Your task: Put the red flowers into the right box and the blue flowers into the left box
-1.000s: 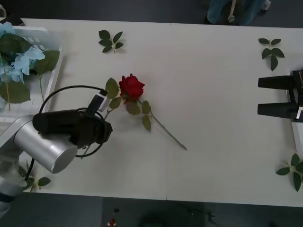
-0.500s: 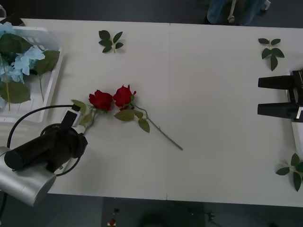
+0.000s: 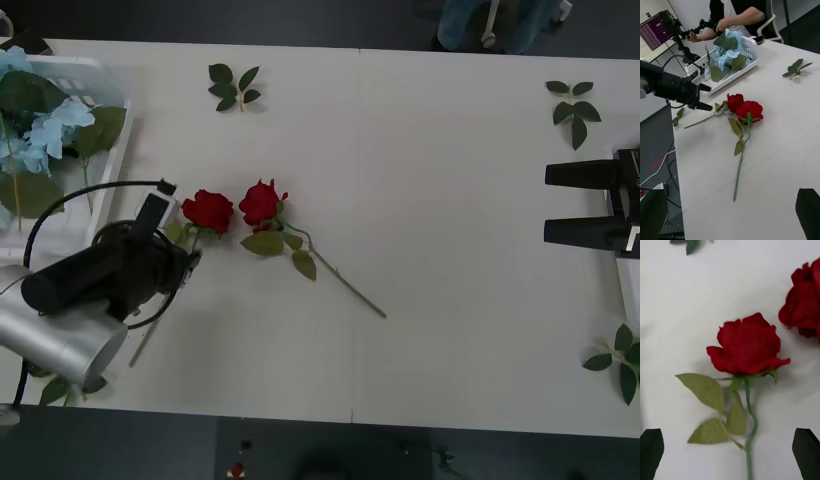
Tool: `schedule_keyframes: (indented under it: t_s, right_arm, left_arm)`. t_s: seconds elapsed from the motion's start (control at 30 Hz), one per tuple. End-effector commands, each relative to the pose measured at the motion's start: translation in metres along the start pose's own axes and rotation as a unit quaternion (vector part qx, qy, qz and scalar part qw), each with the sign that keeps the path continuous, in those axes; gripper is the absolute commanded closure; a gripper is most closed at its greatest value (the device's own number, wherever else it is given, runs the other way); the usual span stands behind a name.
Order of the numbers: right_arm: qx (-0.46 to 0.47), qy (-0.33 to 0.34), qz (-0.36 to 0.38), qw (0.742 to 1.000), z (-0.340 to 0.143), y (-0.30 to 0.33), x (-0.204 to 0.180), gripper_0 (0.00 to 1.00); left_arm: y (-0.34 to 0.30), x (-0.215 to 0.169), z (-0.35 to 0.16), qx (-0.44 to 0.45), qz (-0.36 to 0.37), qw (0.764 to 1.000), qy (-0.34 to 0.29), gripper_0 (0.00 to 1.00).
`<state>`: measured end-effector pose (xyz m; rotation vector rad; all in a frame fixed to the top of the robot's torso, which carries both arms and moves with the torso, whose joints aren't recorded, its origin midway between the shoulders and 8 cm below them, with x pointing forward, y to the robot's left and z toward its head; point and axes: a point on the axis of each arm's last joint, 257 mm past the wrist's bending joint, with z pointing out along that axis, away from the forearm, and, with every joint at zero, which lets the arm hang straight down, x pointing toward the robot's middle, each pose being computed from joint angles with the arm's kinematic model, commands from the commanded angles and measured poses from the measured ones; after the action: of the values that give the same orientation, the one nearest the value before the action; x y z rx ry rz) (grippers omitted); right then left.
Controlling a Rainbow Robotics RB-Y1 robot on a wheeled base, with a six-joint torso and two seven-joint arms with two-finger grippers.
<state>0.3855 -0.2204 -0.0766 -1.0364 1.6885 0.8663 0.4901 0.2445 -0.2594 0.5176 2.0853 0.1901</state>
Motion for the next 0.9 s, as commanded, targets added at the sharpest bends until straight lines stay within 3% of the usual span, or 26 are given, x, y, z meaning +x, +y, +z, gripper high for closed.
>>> schedule_keyframes:
  t_s: [0.03, 0.33, 0.73, 0.77, 0.8, 0.83, 0.87, 0.9]
  right_arm:
    - [-0.003, -0.018, -0.004, 1.000, 0.002, 0.003, -0.015, 0.00]
    - [-0.003, -0.018, -0.004, 1.000, 0.002, 0.003, -0.015, 0.00]
    - [-0.003, -0.018, -0.004, 1.000, 0.002, 0.003, -0.015, 0.00]
    - [-0.003, -0.018, -0.004, 1.000, 0.002, 0.003, -0.015, 0.00]
    - [-0.003, -0.018, -0.004, 1.000, 0.002, 0.003, -0.015, 0.00]
    - [-0.003, -0.018, -0.004, 1.000, 0.002, 0.003, -0.015, 0.00]
    - [-0.003, -0.018, -0.004, 1.000, 0.002, 0.003, -0.015, 0.00]
    - [-0.003, -0.018, -0.004, 1.000, 0.002, 0.003, -0.015, 0.00]
  left_arm:
    - [0.010, -0.024, 0.013, -0.009, 0.006, 1.000, -0.012, 0.00]
    - [0.005, 0.004, 0.049, -0.005, -0.002, 0.999, 0.036, 0.00]
    - [-0.018, -0.002, 0.080, 0.020, -0.002, 0.998, 0.060, 0.00]
    - [-0.018, -0.003, 0.081, 0.020, -0.002, 0.998, 0.060, 0.15]
    - [-0.021, -0.004, 0.082, 0.022, -0.004, 0.998, 0.060, 0.44]
    - [-0.022, -0.004, 0.082, 0.022, -0.005, 0.998, 0.060, 0.66]
    - [-0.022, -0.004, 0.082, 0.023, -0.006, 0.998, 0.060, 0.75]
    - [-0.025, -0.004, 0.083, 0.024, -0.009, 0.998, 0.060, 0.92]
